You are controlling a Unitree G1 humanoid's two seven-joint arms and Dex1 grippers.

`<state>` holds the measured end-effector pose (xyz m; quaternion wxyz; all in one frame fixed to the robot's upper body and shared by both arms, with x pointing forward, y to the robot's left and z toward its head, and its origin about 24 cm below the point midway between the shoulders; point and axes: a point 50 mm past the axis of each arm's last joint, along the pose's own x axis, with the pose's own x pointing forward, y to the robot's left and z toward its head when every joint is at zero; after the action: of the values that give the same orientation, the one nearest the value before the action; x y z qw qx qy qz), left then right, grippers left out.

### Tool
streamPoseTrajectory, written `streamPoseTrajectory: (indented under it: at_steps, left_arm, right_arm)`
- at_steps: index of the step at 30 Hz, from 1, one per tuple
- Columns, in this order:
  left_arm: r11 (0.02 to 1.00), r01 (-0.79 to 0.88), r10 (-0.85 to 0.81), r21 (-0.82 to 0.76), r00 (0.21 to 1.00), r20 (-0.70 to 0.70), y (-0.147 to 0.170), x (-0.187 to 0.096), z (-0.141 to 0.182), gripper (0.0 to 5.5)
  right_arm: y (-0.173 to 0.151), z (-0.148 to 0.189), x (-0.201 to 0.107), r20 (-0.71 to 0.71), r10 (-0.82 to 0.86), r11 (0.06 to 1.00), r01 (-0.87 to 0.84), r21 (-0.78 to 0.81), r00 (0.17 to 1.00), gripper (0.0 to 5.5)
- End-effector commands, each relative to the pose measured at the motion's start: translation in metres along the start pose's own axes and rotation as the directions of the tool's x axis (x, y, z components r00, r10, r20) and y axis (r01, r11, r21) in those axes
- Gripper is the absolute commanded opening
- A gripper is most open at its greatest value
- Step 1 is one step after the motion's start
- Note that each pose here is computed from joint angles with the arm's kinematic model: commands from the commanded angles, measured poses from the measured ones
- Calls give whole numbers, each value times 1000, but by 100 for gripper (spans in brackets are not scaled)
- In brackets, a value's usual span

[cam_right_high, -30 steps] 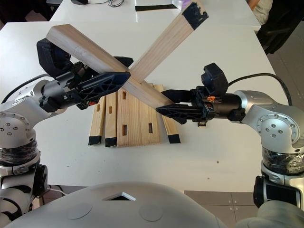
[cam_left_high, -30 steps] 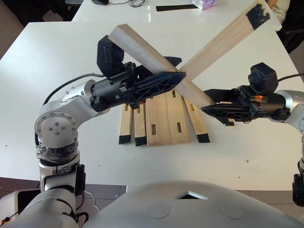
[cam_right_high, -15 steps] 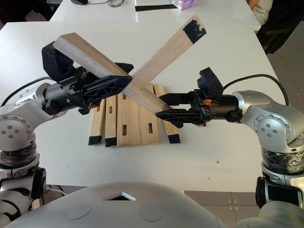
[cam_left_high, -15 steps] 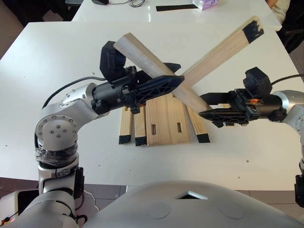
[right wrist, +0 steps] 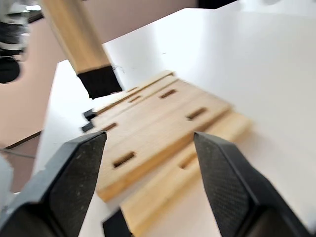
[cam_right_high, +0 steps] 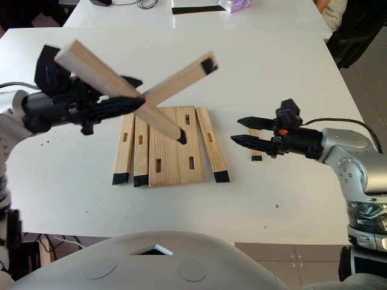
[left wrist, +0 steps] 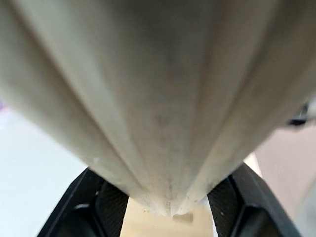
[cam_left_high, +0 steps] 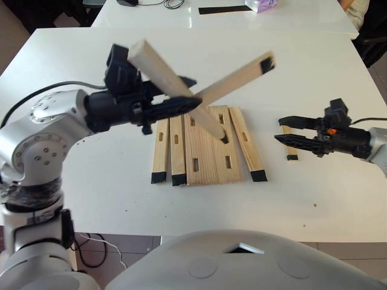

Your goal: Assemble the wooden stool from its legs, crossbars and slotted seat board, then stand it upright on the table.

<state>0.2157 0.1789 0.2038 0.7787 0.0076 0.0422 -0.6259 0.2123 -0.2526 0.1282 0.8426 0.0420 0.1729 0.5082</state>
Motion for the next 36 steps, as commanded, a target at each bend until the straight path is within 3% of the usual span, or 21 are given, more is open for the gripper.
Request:
streamPoseTrajectory:
  at_steps: [1, 29, 36]
  left_arm:
    - [995, 77, -71, 55, 992, -107, -12, -6, -13, 204]
    - [985, 128, -92, 112, 955, -280, -16, -10, -62, 204]
    - [991, 81, -51, 106, 964, -261, -9, -11, -55, 204]
  right_arm:
    - [7, 0, -7, 39, -55, 998, 56, -20, 998, 323]
    - [14, -9, 8, 22, -64, 997, 65, -49, 998, 323]
    - [15, -10, 8, 19, -65, 996, 66, -54, 998, 323]
